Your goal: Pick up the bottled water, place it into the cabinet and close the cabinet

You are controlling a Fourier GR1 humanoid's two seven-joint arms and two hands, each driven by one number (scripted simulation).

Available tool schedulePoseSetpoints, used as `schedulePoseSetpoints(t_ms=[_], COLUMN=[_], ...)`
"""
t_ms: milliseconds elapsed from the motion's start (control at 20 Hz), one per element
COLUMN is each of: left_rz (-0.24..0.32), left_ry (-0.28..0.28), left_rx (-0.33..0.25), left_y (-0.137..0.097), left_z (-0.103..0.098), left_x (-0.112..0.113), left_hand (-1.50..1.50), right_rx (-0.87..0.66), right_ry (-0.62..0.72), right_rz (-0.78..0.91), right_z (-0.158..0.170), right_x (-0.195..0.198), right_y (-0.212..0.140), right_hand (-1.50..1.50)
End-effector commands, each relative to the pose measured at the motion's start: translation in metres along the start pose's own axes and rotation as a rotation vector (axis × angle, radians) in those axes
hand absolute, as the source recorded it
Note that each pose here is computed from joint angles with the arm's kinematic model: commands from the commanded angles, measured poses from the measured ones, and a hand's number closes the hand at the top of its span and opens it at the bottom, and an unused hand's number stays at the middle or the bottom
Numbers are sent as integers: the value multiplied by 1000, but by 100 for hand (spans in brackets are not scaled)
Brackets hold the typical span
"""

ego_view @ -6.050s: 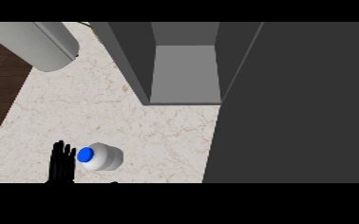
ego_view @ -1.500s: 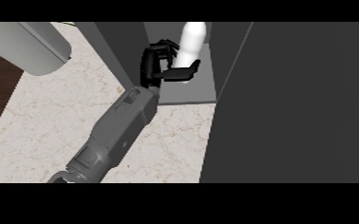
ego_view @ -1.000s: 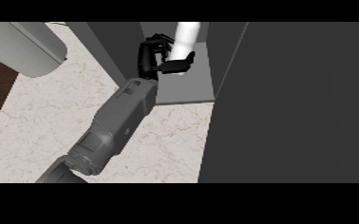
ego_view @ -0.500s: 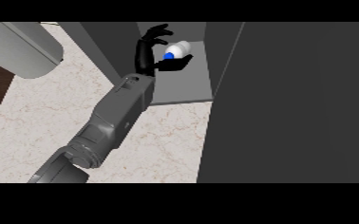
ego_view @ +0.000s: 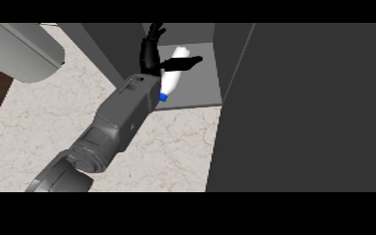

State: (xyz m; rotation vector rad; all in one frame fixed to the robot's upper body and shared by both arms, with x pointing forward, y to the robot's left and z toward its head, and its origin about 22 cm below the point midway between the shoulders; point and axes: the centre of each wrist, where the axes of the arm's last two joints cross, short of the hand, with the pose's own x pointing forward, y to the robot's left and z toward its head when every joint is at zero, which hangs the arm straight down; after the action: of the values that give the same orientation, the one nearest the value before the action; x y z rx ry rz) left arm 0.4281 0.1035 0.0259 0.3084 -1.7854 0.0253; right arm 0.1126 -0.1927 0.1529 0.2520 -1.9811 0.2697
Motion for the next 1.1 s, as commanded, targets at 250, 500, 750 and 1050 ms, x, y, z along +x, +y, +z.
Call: schedulePoseSetpoints(t_ms=[250, 500, 750, 1050], left_rz=[15, 196, 309, 421], left_ry=[-35, -115, -114, -88], left_rx=[-85, -178, -301, -337], left_y=[-13, -10, -18, -22], left_z=[-10, -2, -10, -3], left_x=[22, 12, 32, 37], left_hand=[-150, -150, -150, -150], right_rx=[-13, -9, -11, -12], right_ry=[0, -12, -10, 11], right_rz=[-37, -35, -10, 16], right_z=[6, 11, 4, 7], right_x=[9, 23, 9, 5], right_y=[7, -2, 6, -1], right_hand=[-150, -150, -150, -150])
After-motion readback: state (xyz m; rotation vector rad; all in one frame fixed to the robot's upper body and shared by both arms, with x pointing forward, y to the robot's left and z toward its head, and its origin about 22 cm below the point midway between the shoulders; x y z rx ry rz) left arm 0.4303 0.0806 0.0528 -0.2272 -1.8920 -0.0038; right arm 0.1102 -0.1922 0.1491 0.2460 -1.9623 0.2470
